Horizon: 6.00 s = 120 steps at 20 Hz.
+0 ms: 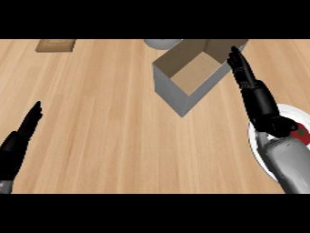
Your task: Pick the tomato from the plate and place it in the cardboard box
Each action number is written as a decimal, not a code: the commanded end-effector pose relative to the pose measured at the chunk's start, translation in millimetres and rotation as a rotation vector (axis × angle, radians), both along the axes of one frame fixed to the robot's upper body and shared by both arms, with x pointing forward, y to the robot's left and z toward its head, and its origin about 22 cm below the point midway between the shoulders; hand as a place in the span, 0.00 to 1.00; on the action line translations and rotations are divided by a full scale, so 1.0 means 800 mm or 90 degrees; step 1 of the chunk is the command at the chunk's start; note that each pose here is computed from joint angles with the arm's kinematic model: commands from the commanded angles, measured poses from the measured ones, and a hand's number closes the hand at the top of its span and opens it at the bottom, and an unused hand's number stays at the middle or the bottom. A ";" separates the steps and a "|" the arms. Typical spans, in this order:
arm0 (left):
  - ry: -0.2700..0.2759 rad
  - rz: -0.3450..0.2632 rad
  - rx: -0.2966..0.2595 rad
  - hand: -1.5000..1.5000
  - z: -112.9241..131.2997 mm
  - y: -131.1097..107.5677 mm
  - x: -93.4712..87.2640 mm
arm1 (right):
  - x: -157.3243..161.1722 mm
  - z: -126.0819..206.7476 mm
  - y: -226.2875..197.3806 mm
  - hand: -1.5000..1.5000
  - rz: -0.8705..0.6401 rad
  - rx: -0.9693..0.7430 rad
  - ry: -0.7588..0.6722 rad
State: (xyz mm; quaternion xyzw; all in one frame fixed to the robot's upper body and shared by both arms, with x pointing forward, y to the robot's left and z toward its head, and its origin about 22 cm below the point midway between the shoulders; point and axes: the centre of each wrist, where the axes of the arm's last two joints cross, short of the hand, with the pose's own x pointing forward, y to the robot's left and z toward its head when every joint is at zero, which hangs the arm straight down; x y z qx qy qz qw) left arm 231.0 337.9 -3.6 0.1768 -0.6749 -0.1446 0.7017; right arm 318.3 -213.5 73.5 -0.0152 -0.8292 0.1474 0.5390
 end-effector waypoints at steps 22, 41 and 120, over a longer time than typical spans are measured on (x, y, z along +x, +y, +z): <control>0.023 0.140 0.060 0.50 0.034 0.028 0.034 | -0.171 -0.079 -0.413 0.00 -0.111 -0.228 0.064; 0.028 0.149 0.068 0.50 0.020 0.015 0.046 | -0.028 -0.027 -0.348 0.00 0.093 -0.604 0.308; 0.031 0.159 0.073 0.50 0.008 0.011 0.030 | 0.058 0.133 -0.166 1.00 -0.175 -0.561 -0.088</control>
